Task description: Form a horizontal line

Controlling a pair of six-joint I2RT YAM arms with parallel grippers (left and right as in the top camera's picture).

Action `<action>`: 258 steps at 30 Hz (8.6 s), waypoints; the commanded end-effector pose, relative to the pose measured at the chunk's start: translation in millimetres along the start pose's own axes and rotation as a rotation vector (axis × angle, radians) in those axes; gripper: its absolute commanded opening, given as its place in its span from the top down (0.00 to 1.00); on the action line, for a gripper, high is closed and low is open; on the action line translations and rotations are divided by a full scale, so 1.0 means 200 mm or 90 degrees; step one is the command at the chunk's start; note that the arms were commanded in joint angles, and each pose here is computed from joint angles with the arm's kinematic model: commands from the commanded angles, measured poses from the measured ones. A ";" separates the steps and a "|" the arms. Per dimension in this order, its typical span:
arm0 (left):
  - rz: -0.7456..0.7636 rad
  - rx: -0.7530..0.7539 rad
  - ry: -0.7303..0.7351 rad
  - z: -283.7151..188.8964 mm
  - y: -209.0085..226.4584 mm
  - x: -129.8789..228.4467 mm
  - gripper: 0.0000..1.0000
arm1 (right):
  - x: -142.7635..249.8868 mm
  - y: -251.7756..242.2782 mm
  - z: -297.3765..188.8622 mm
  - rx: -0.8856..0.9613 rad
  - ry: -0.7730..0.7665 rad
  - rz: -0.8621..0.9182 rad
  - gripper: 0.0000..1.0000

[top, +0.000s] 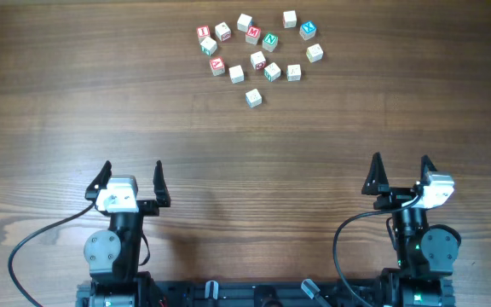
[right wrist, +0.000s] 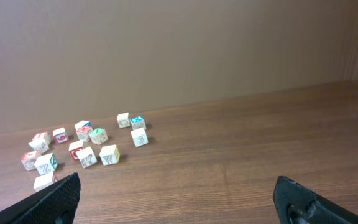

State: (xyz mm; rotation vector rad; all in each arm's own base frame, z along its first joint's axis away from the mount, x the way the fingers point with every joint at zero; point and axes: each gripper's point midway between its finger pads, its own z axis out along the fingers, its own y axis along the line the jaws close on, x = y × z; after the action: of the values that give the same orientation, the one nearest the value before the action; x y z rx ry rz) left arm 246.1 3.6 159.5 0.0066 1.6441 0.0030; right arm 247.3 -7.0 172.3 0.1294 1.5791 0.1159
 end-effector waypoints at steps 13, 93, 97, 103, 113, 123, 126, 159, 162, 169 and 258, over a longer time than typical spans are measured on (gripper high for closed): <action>0.012 0.006 -0.003 0.00 -0.01 0.01 0.00 | -0.01 0.00 0.00 0.002 -0.008 -0.006 0.00; -0.249 0.315 0.369 0.01 -0.45 -0.69 0.00 | -0.01 0.00 0.00 0.002 -0.008 -0.006 0.00; -0.279 0.344 0.416 0.12 -0.48 -0.61 0.00 | -0.01 0.00 0.00 0.002 -0.008 -0.006 0.00; -0.320 0.294 0.487 0.34 -0.46 -0.53 0.00 | -0.01 0.00 0.00 0.002 -0.008 -0.007 0.00; -0.195 0.012 0.523 0.88 -0.44 -0.42 0.00 | -0.01 0.00 0.00 0.002 -0.008 -0.007 0.00; -0.264 -0.060 0.504 1.28 -0.63 -0.06 0.02 | -0.01 0.00 0.00 0.002 -0.008 -0.007 0.00; -0.274 -0.057 0.500 1.37 -0.69 0.08 0.07 | -0.01 0.00 0.00 0.002 -0.008 -0.007 0.00; -0.220 -0.085 0.472 1.64 -0.70 0.64 0.51 | -0.01 0.00 0.00 0.002 -0.008 -0.006 0.00; -0.213 -0.087 0.481 1.63 -0.69 0.65 0.61 | -0.01 0.00 0.00 0.002 -0.008 -0.007 0.00; -0.177 -0.076 0.477 1.62 -0.69 0.58 0.63 | -0.01 0.00 0.00 0.002 -0.008 -0.006 0.00; -0.032 0.016 0.504 0.91 -1.07 0.70 0.44 | -0.01 0.00 0.00 0.002 -0.008 -0.006 0.00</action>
State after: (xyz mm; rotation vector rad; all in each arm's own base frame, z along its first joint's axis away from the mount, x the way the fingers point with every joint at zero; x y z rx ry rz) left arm 413.5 -212.7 4.1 -0.0276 2.4486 -0.0817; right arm 247.3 -7.0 172.4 0.1293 1.5787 0.1159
